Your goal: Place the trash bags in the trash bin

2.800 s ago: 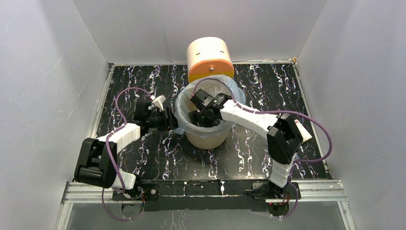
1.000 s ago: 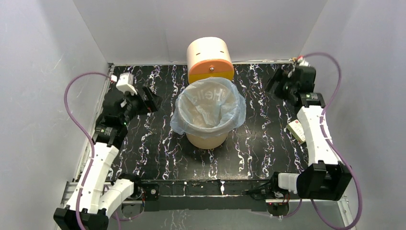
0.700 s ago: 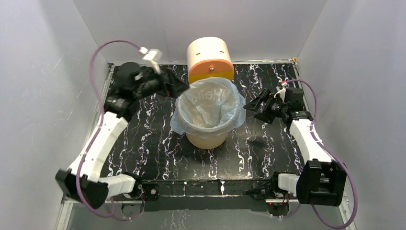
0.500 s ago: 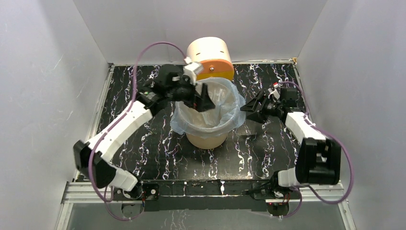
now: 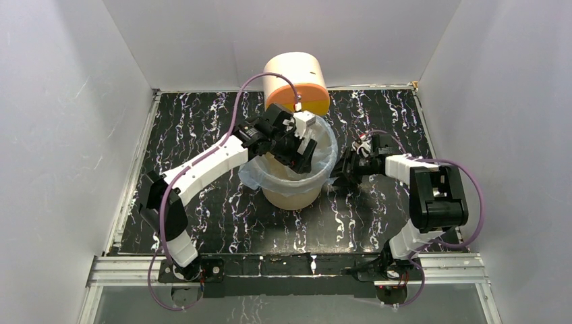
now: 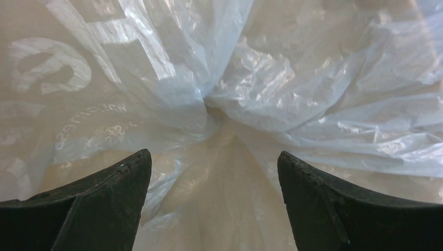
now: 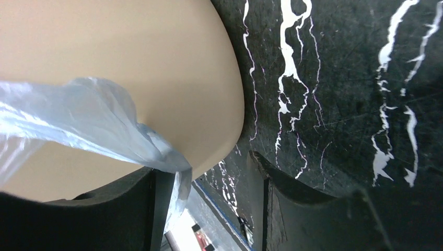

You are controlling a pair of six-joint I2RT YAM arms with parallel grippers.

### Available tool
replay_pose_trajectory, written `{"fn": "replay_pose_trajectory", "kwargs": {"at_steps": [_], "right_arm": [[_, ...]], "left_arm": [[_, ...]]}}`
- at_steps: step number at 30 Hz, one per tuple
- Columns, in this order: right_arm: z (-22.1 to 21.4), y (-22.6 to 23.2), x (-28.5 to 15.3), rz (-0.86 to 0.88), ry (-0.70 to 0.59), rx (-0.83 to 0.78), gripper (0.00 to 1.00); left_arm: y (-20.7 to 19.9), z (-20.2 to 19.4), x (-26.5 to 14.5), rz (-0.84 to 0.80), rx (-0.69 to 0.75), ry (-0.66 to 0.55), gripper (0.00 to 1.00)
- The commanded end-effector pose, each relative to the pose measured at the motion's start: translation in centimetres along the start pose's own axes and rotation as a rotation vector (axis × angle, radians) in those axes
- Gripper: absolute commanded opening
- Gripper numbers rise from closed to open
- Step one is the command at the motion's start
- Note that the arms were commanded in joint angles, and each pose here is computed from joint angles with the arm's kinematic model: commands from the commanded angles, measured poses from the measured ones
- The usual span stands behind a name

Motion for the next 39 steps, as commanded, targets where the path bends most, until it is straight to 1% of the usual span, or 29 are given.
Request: {"fn": "replay_pose_trajectory", "kwargs": {"at_steps": [1, 6, 9, 13, 15, 17, 20, 24, 28, 32, 34, 36, 37, 39], "right_arm": [[-0.7, -0.2, 1.7, -0.035, 0.036, -0.063, 0.61], [-1.5, -0.8, 2.6, -0.052, 0.056, -0.044, 0.61], [-1.3, -0.5, 2.4, -0.07, 0.039, -0.061, 0.63], [-1.0, 0.3, 1.8, -0.065, 0.021, -0.079, 0.66], [-1.1, 0.9, 1.6, -0.035, 0.02, -0.091, 0.67], [-1.1, 1.4, 1.3, -0.016, 0.02, -0.105, 0.69], [-1.1, 1.9, 0.8, -0.011, 0.014, -0.12, 0.73], [-0.7, 2.9, 0.0, -0.041, -0.028, -0.14, 0.78], [0.0, 4.3, -1.0, -0.053, -0.073, -0.183, 0.8], [0.2, 4.1, -1.5, -0.133, -0.138, -0.185, 0.87], [-0.1, 3.6, -1.2, -0.13, -0.12, -0.168, 0.87], [-0.6, 3.0, -0.5, -0.089, -0.069, -0.152, 0.87], [-0.8, 2.5, -0.2, -0.082, -0.045, -0.135, 0.87], [-0.9, 1.8, 0.3, -0.084, -0.018, -0.11, 0.86]], "left_arm": [[0.0, 0.4, -0.3, 0.0, 0.042, -0.032, 0.85], [-0.3, -0.7, 1.5, -0.095, 0.085, 0.036, 0.84], [0.7, -2.1, 2.6, -0.04, 0.077, 0.09, 0.81], [2.3, -3.8, 3.6, 0.063, 0.06, 0.126, 0.78], [2.7, -4.6, 4.5, 0.068, 0.06, 0.149, 0.78], [3.2, -5.7, 5.7, 0.065, 0.053, 0.184, 0.76], [3.6, -7.2, 7.1, 0.035, 0.042, 0.201, 0.73], [4.0, -9.0, 8.1, 0.008, 0.039, 0.258, 0.73], [4.6, -10.9, 8.5, 0.022, 0.029, 0.337, 0.73], [5.4, -12.9, 9.1, 0.047, 0.008, 0.414, 0.73], [5.5, -13.7, 9.3, 0.047, -0.002, 0.44, 0.73], [5.5, -14.0, 9.6, 0.034, -0.01, 0.457, 0.73], [5.6, -14.0, 9.7, 0.028, 0.01, 0.47, 0.73], [5.8, -14.3, 9.6, 0.034, 0.023, 0.512, 0.69]]}}
Point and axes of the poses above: each gripper's point midway between its finger pads, its own x axis out along the fingers, its own y axis along the line the jaws close on, z = x × y, the point moved 8 cm from there along -x, back along the fingers, and after that the axes turned 5 degrees about -x, right-handed, at the moved point
